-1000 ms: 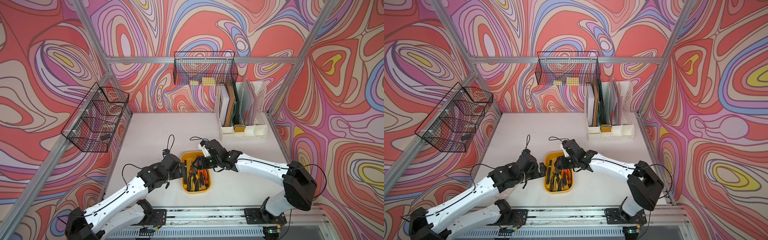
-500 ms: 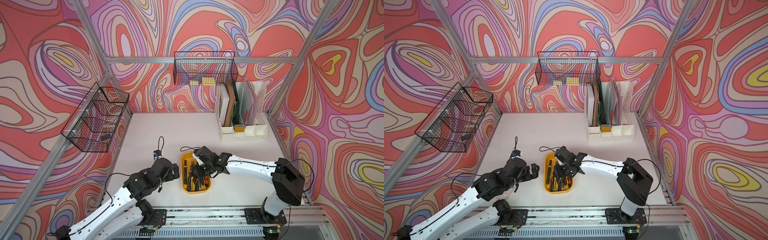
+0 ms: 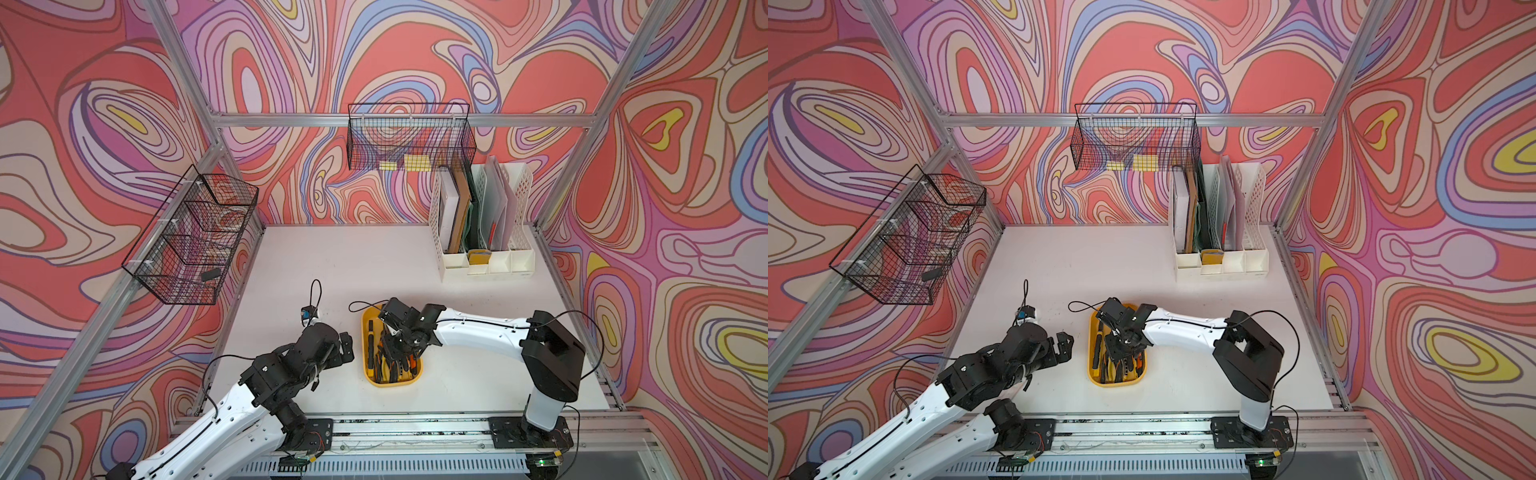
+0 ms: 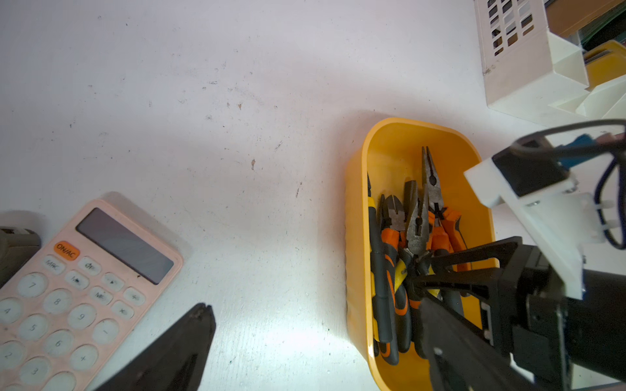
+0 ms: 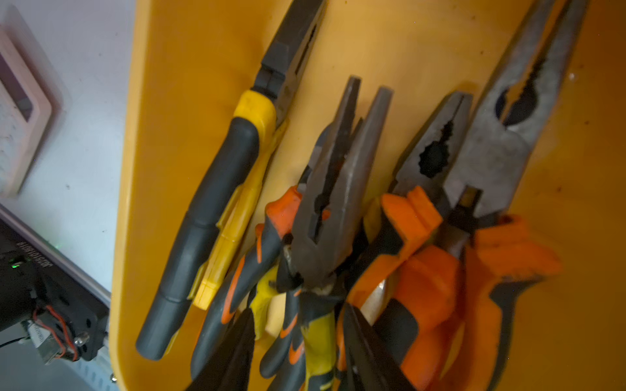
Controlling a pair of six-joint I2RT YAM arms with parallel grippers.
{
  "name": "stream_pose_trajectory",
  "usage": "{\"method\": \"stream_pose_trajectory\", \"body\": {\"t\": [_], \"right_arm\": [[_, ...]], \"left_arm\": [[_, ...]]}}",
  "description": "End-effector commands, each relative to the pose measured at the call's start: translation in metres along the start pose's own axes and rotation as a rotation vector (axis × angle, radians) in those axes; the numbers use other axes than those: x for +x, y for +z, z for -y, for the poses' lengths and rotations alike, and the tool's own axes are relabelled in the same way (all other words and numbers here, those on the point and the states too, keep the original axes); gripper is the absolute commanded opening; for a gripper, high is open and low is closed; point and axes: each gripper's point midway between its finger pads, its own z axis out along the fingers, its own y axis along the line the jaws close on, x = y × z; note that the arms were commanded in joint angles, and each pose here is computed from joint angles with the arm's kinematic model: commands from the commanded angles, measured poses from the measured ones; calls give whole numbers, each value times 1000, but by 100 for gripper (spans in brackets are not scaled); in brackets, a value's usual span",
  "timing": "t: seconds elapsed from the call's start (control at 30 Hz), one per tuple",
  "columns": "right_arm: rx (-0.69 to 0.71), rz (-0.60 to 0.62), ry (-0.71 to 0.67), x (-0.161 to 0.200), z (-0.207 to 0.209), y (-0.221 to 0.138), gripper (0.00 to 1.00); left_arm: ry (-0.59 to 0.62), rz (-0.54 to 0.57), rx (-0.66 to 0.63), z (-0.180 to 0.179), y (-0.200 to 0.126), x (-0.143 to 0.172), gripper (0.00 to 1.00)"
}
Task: Take the pliers out of the storage box
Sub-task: Pick up the pliers from the storage box.
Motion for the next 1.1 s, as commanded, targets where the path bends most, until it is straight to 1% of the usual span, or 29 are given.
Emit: {"method": "stream_pose_trajectory", "body": {"t": [0.0, 0.23, 0.47, 0.53, 0.6, 0.73, 0.77, 0.87, 1.07], "right_arm": [[88, -33, -31, 9, 12, 3, 43], [152, -56, -56, 12, 19, 6, 37], [232, -99, -112, 18, 21, 18, 38], [241, -108, -122, 20, 20, 21, 36], [246, -110, -128, 20, 19, 22, 34], [249, -110, -128, 20, 19, 22, 24], [249, -110, -129, 20, 19, 21, 21], [258, -98, -125, 18, 20, 17, 18], [248, -30, -116, 4, 14, -6, 14]], "left_arm": [[0, -10, -25, -8, 0, 5, 100], [-7, -1, -23, -10, 0, 6, 100], [-7, -6, -35, -13, 1, 8, 100], [-9, -8, -34, -13, 2, 8, 100], [-10, -9, -35, -13, 2, 9, 100], [-8, -13, -40, -14, 2, 10, 100], [-7, -12, -43, -15, 2, 10, 100], [-10, -12, -43, -15, 3, 10, 99], [-12, -13, -44, -15, 3, 10, 99]]}}
